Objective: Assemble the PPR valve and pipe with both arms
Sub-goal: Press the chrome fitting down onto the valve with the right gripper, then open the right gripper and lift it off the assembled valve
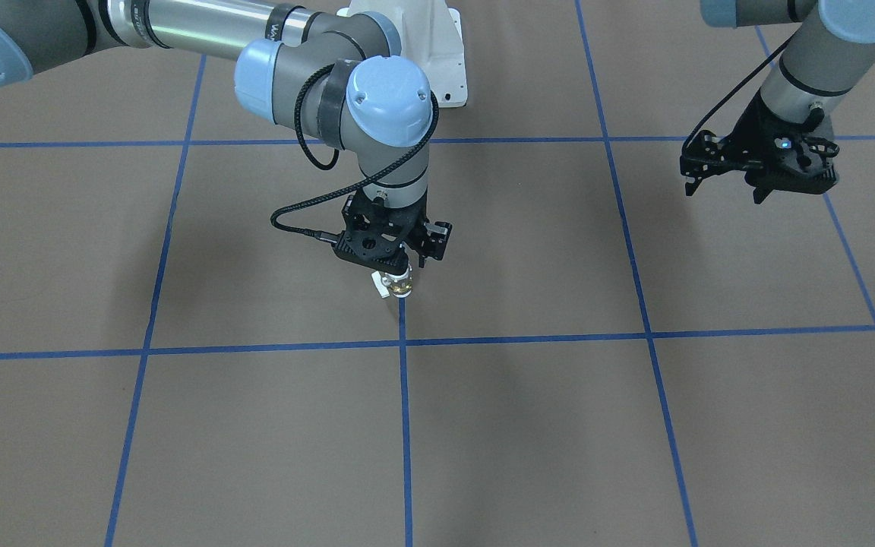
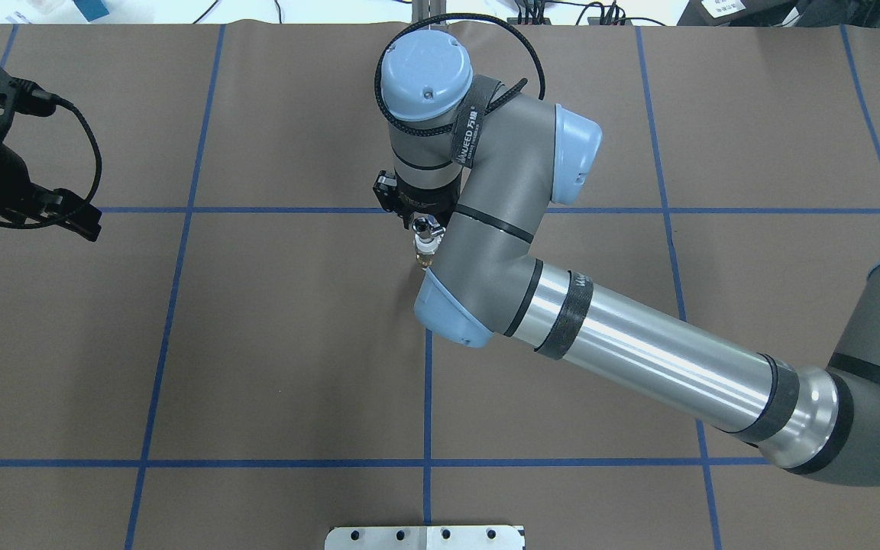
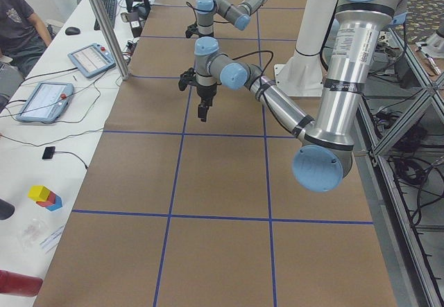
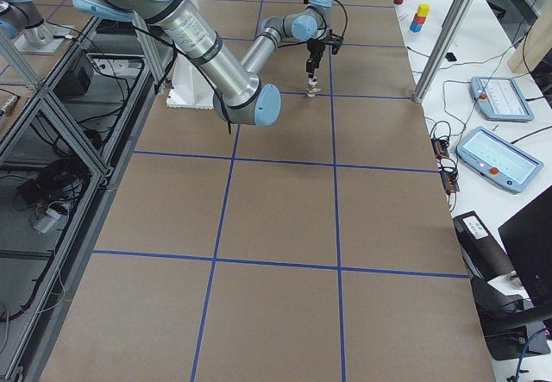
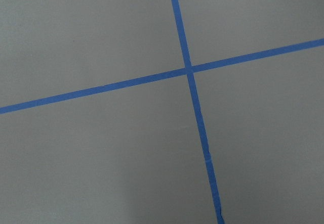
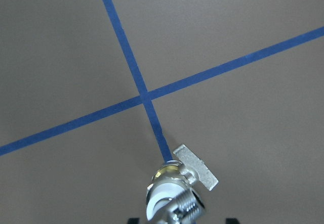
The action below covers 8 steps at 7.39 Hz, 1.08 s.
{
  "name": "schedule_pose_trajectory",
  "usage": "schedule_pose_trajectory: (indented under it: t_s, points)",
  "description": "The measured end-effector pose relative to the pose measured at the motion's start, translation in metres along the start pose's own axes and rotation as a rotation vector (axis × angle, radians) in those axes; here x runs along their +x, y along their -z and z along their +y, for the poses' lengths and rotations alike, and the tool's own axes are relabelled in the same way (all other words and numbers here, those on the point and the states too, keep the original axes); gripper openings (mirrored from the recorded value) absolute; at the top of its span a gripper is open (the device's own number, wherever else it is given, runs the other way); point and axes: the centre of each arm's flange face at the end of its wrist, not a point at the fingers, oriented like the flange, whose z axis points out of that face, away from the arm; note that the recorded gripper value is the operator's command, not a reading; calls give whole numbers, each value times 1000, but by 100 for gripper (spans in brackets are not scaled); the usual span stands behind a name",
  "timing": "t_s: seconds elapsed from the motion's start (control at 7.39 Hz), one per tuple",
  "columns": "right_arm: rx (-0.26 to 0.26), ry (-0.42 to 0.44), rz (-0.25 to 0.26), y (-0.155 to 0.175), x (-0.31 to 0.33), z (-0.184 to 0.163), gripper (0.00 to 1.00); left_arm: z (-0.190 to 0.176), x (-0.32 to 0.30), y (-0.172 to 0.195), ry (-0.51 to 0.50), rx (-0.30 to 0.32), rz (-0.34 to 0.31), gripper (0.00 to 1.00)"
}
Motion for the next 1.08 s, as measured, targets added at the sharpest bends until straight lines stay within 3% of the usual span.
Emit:
schedule_pose_trajectory:
  t_s: [0.41,0.68,1.08]
  points:
    - [1,-2,-7,5,0,-2,99,-1,1,0,0,1,2,100]
    - [5,-11,-30,27,12,-13,99,-1,2,1,-1,3,3,100]
    - [36,66,-67,59,137,-38,99,-1,0,7,-9,2,25,100]
